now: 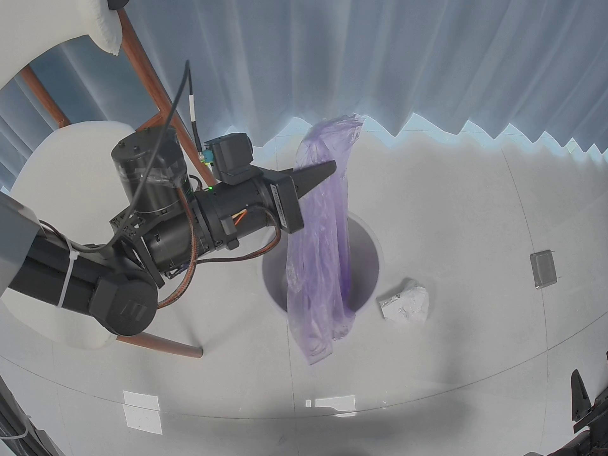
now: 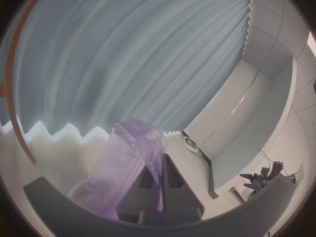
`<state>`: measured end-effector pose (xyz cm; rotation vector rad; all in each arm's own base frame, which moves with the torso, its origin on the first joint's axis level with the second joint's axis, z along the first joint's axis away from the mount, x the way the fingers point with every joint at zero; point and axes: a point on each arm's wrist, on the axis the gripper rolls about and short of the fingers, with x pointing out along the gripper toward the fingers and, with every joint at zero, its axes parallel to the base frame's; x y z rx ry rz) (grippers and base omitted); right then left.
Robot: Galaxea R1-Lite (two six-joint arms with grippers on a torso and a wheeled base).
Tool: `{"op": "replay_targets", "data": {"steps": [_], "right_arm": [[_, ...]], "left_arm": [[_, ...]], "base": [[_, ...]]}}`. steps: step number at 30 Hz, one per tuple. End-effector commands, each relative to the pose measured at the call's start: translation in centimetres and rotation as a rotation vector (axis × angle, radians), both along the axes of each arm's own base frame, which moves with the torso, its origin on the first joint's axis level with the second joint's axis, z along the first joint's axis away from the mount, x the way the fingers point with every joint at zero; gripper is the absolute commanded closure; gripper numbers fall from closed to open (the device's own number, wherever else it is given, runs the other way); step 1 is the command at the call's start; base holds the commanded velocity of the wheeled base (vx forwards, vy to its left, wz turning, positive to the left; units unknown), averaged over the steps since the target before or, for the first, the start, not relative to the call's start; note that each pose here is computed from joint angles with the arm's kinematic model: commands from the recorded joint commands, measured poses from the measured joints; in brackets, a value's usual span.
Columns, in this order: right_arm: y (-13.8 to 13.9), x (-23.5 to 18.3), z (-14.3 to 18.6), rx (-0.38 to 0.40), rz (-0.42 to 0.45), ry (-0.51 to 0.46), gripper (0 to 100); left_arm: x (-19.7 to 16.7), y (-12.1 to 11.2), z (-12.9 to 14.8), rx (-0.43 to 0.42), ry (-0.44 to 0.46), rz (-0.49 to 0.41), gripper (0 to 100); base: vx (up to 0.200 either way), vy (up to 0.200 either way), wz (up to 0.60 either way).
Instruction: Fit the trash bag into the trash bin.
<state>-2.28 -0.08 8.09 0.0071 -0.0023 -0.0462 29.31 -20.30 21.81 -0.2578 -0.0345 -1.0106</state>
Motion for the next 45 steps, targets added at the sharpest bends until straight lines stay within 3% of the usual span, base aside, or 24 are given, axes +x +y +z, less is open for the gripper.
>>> {"op": "replay_targets", "data": {"steps": [1, 7, 9, 26, 33, 45], "right_arm": [[0.0, 0.0, -0.5, 0.001, 0.0, 0.002, 0], [0.0, 0.0, -0.5, -0.001, 0.0, 0.002, 0], [0.0, 0.0, -0.5, -0.001, -0.001, 0.002, 0], [0.0, 0.0, -0.5, -0.001, -0.001, 0.002, 0], [0.0, 0.0, -0.5, 0.001, 0.0, 0.002, 0], [0.0, 0.0, -0.5, -0.001, 0.0, 0.002, 0]], "left_arm": [[-1.0, -0.4, -0.9, -0.04, 0.006, 0.046, 100], [-1.8, -0.7, -1.5, -0.199, -0.13, 0.131, 100], [-1.9, -0.4, -1.8, -0.217, -0.142, 0.152, 100], [-3.8, 0.5, -2.5, -0.196, -0.111, 0.135, 100], [-4.8, 2.1, -0.9, -0.252, -0.092, 0.116, 100], [-5.1, -0.9, -6.0, -0.141, 0.043, 0.07, 100]], "base": [[0.0, 0.0, 0.0], [0.0, 0.0, 0.0], [0.0, 0.0, 0.0], [0.0, 0.0, 0.0], [0.0, 0.0, 0.0], [0.0, 0.0, 0.0]]}}
